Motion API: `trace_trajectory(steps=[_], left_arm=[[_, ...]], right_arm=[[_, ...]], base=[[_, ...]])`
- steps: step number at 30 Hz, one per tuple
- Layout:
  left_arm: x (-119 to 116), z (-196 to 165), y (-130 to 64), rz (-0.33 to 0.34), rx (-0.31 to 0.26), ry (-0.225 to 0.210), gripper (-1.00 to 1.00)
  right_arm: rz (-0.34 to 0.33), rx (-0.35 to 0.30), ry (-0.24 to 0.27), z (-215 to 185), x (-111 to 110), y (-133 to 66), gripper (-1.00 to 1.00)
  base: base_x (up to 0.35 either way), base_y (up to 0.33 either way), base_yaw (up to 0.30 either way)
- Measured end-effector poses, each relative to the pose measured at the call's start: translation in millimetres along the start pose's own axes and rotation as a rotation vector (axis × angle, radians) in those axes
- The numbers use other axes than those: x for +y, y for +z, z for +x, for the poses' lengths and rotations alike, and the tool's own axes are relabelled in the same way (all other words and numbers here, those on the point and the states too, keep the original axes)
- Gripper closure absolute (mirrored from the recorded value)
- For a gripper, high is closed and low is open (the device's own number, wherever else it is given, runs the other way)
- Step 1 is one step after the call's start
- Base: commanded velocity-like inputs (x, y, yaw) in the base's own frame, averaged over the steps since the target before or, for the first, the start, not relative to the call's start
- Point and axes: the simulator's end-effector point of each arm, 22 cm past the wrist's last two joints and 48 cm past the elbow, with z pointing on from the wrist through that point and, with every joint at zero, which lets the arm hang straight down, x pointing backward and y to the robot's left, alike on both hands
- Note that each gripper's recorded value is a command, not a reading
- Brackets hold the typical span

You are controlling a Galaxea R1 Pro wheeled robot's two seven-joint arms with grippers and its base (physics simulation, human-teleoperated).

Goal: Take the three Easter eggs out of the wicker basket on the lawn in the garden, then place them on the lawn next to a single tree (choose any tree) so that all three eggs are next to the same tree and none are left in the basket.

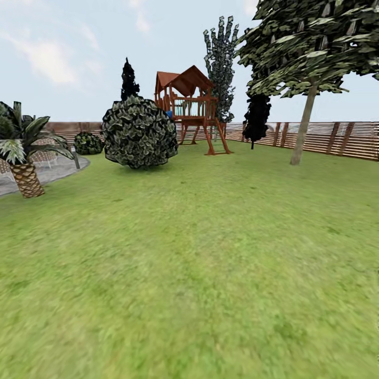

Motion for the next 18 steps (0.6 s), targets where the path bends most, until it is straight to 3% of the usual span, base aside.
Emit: trace_trajectory(steps=[18], left_arm=[[0.1,0.2,0.0,0.0,0.0,-0.001,-1.0]], right_arm=[[0.0,0.001,0.0,0.1,0.0,0.0,-1.0]], base=[[0.294,-0.145,-0.009]])
